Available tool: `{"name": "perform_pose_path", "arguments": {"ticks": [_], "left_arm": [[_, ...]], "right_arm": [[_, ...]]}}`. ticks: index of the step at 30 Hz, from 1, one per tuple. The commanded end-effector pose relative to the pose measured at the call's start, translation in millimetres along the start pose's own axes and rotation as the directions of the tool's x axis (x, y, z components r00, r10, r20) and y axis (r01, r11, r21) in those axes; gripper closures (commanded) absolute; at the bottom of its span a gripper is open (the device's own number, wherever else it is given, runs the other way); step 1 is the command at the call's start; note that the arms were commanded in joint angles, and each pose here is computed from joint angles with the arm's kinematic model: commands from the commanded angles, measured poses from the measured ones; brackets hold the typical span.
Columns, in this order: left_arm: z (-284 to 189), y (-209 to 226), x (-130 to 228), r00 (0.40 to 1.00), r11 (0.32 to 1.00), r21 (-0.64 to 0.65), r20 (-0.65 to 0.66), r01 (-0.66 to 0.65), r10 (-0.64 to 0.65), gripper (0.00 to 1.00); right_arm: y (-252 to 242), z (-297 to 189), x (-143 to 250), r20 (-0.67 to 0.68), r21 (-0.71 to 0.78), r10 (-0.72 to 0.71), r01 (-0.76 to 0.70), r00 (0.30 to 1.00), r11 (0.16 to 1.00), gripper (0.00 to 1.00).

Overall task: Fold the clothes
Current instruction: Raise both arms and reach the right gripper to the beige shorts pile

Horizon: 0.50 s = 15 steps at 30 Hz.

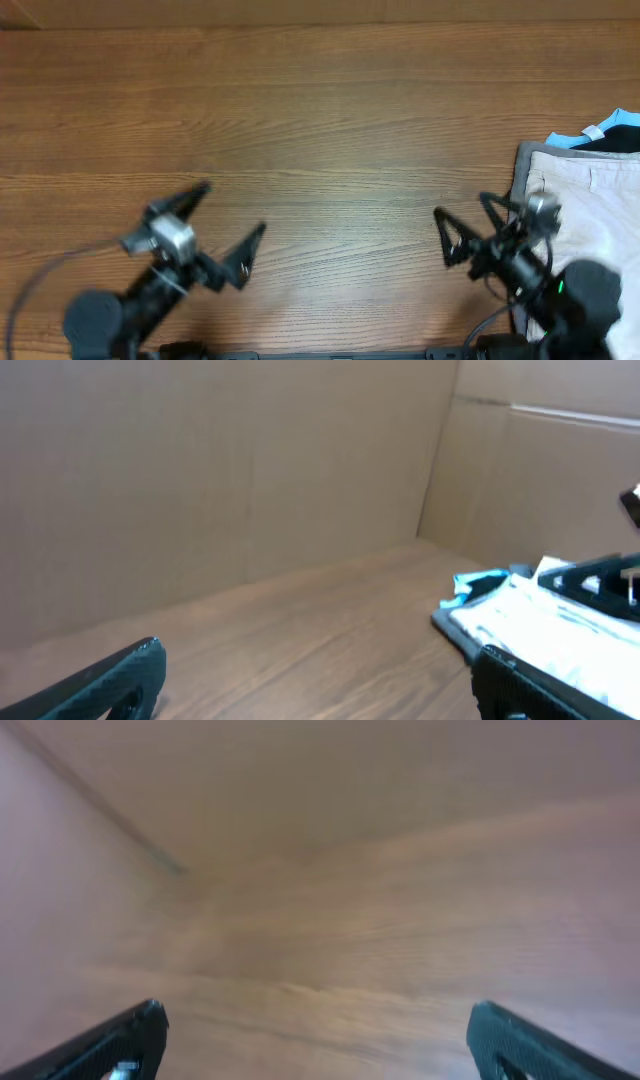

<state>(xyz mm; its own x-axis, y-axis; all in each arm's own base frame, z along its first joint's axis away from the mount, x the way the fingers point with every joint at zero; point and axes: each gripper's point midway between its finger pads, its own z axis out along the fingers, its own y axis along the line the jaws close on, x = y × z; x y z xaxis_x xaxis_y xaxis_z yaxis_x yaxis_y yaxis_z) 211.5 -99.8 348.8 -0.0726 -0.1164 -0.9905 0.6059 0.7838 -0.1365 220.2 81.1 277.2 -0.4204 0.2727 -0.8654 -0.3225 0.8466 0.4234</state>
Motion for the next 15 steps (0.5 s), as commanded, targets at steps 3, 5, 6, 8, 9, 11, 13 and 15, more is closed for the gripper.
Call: {"name": "perform_pose_path", "arguments": {"ticks": [3,5,6,8,9,11,13,15], "left_arm": [[41,33,-38,0.975,0.990,-0.046,-0.173,0.133,-0.139,0.00],[56,39,-45,0.947,0.978,-0.032,-0.248,0.204,-0.206,0.00],[64,41,-47,0.930,0.971,-0.021,-0.281,0.239,-0.235,0.00],[79,46,-52,0.895,0.952,0.005,-0.343,0.307,-0.287,0.00],[86,48,-54,0.883,0.945,0.019,-0.364,0.326,-0.297,0.00],[96,52,-55,0.865,0.934,0.043,-0.393,0.355,-0.311,0.00],[105,54,-56,0.853,0.920,0.067,-0.407,0.386,-0.328,0.00],[112,51,-55,0.843,0.898,0.125,-0.419,0.421,-0.337,0.00]], "right_arm": [[-15,14,-43,-0.162,0.165,-0.004,0.032,0.987,0.986,0.00],[-14,23,-55,-0.213,0.176,0.026,0.013,0.977,0.984,0.00],[-14,27,-57,-0.241,0.176,0.041,0.002,0.970,0.984,0.00],[-19,36,-61,-0.288,0.198,0.070,-0.013,0.955,0.980,0.00],[-22,41,-62,-0.305,0.216,0.084,-0.017,0.949,0.976,0.00],[-47,46,-61,-0.322,0.351,0.198,-0.078,0.926,0.933,0.00],[-88,46,-51,-0.305,0.554,0.383,-0.165,0.872,0.816,0.00],[-117,51,-37,-0.313,0.637,0.495,-0.208,0.810,0.742,0.00]]}}
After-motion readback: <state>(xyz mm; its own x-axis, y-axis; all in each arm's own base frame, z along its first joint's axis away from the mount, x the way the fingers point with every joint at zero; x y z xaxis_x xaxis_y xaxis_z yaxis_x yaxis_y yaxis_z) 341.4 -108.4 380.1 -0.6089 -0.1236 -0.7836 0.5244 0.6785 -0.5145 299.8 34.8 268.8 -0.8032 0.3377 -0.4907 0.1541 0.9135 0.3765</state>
